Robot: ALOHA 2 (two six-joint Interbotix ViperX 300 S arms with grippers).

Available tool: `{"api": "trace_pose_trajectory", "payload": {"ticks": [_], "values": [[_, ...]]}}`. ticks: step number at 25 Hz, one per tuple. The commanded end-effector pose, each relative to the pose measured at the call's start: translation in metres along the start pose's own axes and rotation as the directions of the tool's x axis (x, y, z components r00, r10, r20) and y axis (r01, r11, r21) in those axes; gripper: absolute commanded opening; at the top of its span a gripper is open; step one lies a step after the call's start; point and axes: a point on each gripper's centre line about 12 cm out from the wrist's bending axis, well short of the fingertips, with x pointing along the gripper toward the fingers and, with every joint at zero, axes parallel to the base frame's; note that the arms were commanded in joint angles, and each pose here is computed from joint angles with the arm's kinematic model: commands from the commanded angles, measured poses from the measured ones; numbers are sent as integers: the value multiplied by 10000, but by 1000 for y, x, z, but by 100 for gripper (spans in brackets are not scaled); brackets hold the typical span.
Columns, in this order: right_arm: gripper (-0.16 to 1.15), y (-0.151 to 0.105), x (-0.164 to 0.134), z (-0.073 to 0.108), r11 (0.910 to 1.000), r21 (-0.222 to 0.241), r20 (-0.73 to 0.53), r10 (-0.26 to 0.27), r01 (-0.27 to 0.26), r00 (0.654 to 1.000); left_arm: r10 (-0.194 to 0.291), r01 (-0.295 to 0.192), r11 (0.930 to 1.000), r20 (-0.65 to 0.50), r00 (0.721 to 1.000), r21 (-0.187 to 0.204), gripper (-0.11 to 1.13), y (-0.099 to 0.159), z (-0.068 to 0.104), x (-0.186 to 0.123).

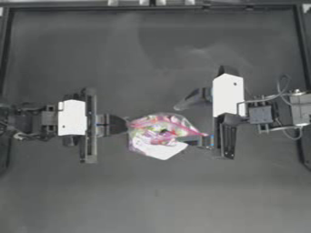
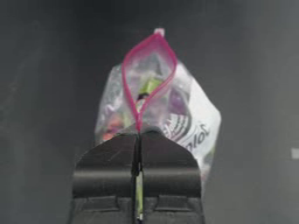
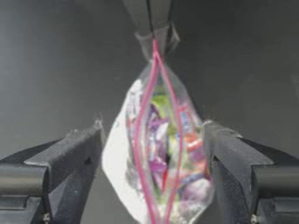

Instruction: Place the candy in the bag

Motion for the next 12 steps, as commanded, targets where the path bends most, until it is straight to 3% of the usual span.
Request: {"api": "trace_pose_trajectory", "payload": {"ticks": [1,12], "values": [[96,0,-7,9,10000,87,332,26,-29,9994,119,-117,9999,600,9981,-38,7,4,16,-11],[96,-1,-7,4,9993,370,102,-8,5,9999,77,-76,10000,669,9977,-20,7,2,12,-25]]}}
